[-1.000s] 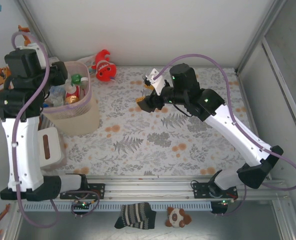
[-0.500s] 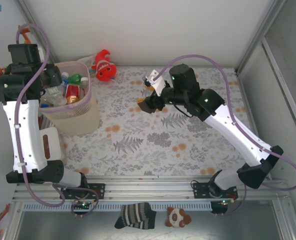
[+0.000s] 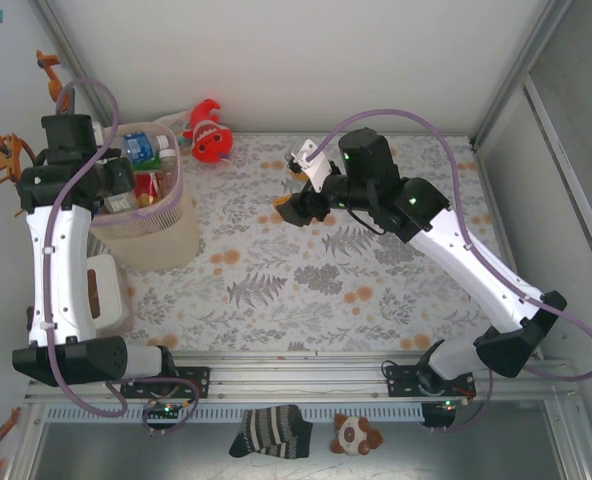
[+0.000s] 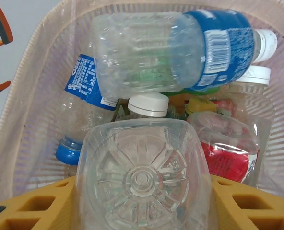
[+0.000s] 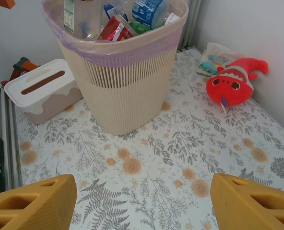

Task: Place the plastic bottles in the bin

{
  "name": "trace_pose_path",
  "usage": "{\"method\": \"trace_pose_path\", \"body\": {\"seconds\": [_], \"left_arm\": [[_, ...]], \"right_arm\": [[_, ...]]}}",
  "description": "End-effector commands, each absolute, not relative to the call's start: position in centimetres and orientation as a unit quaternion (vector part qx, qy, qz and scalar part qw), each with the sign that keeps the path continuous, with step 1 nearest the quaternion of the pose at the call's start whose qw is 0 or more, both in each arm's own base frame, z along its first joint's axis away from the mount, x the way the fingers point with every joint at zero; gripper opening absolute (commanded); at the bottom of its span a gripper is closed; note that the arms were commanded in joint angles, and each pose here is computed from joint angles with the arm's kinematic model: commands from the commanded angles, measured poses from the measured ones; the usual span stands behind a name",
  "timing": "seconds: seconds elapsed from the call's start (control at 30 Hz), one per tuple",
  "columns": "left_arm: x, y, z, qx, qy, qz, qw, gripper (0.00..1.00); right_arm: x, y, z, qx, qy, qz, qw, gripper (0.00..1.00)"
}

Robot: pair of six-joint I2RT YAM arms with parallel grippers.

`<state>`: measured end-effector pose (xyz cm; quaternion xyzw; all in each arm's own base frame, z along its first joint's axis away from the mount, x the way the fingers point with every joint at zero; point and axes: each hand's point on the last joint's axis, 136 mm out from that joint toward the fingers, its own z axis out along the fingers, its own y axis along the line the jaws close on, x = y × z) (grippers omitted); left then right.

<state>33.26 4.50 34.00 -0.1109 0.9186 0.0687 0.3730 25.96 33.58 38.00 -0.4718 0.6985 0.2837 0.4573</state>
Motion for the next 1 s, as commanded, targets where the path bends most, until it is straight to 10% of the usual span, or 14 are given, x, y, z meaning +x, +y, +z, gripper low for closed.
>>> {"method": "trace_pose_path", "body": {"seconds": [0.0, 0.47, 0.97], "left_arm": [[32.3, 3.6, 28.1, -0.106, 0.952, 0.040, 0.284, 0.40], [32.1, 4.4, 23.0, -0.129, 0.962, 0.019, 0.240, 0.43], [31.8, 4.1, 31.7, -0.137, 0.920, -0.004, 0.368, 0.79]], "right_arm": [[25.7, 33.2, 38.5, -0.473, 0.693, 0.278, 0.467, 0.73], [25.8, 33.3, 38.5, -0.474, 0.693, 0.279, 0.466, 0.73], [25.7, 33.2, 39.0, -0.473, 0.691, 0.281, 0.470, 0.73]]}}
